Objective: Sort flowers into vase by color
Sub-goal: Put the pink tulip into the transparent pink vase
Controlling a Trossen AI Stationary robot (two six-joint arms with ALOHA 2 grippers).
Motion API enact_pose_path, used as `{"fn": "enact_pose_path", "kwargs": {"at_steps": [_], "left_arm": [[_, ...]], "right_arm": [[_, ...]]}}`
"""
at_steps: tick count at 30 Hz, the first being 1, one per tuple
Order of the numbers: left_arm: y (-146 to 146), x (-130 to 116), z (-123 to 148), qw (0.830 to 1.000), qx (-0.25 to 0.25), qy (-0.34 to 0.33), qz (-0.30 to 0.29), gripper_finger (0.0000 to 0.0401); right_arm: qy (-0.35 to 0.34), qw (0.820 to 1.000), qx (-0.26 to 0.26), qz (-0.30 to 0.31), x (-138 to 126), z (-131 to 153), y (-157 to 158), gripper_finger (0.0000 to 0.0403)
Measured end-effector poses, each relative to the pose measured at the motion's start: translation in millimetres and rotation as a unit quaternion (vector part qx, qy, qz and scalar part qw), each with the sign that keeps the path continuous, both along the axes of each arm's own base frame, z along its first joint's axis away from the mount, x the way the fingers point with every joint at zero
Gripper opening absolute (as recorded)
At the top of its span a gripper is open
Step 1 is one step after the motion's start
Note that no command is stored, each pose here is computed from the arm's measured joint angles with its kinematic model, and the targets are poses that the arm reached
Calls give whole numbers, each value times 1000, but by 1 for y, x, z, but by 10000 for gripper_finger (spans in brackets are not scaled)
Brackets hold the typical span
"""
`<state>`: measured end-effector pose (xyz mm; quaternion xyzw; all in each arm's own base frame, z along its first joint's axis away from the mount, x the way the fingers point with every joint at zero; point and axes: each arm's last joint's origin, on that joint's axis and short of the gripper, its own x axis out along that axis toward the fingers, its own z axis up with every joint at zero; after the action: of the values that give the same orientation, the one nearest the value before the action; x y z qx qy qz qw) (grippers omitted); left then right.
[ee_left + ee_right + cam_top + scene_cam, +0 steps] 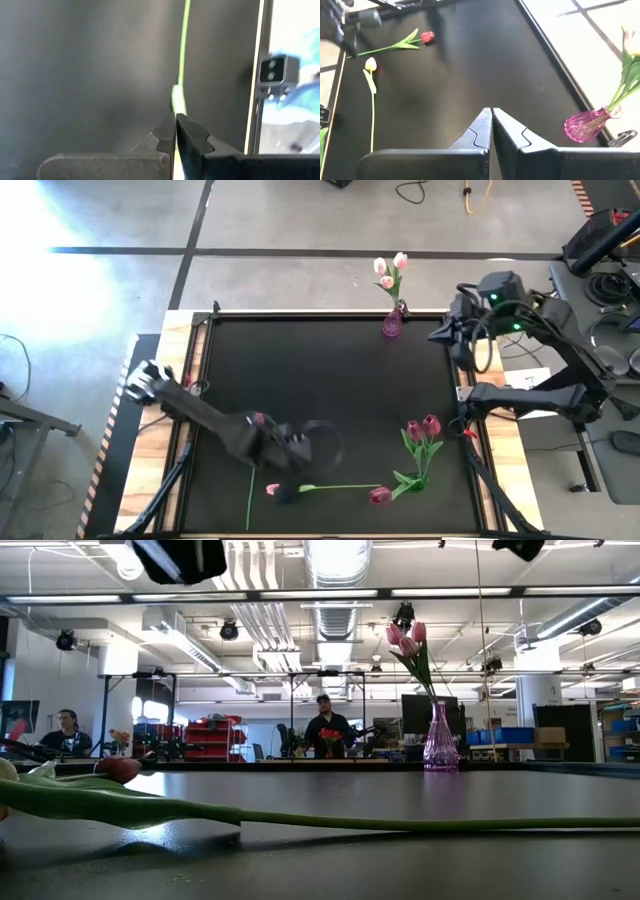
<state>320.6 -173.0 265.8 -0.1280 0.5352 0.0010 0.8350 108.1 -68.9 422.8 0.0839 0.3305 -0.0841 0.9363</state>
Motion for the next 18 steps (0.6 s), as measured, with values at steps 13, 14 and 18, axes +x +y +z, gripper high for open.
{"fn": "enact_pose_path", "kwargs": {"at_steps": [13, 14, 18], "left_arm": [[-61, 67, -65, 977, 39, 208, -21, 74], [-63, 71, -68, 977, 37, 210, -22, 85], [-70, 77, -76, 973, 48, 224, -12, 126]], "right_arm": [[-61, 996, -58, 10, -43, 13, 33, 9], [-61, 996, -59, 10, -44, 13, 34, 9], [-55, 997, -59, 14, -45, 12, 34, 9]]}}
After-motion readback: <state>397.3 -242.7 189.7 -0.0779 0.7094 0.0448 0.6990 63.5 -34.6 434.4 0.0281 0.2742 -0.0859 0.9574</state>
